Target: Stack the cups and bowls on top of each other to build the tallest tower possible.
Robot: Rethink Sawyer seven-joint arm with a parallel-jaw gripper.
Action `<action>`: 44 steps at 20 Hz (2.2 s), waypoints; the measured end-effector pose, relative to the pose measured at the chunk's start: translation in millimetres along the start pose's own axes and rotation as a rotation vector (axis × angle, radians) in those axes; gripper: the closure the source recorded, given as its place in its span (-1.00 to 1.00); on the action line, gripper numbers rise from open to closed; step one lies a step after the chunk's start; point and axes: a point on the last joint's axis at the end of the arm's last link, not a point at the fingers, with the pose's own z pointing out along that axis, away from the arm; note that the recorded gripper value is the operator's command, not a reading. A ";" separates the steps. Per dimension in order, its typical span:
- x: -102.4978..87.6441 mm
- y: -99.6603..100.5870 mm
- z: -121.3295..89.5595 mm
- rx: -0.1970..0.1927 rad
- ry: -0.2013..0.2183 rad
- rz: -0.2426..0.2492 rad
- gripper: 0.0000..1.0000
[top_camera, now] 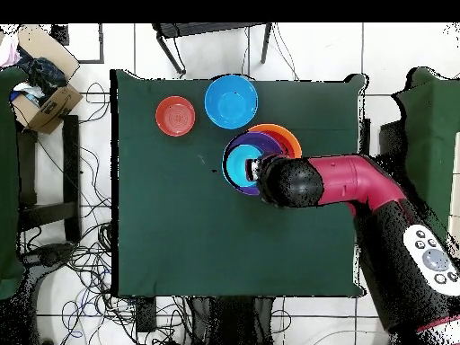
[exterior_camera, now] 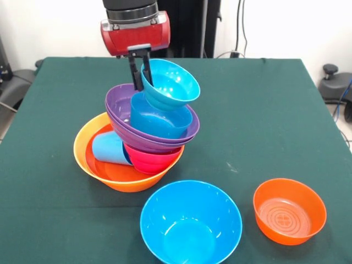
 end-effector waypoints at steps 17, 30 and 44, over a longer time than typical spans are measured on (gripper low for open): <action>2.0 4.5 17.6 0.012 -0.007 -0.072 1.00; -9.6 14.3 16.6 -0.021 -0.027 -0.068 -1.00; -72.4 49.1 -8.0 -0.016 -0.049 -0.083 -1.00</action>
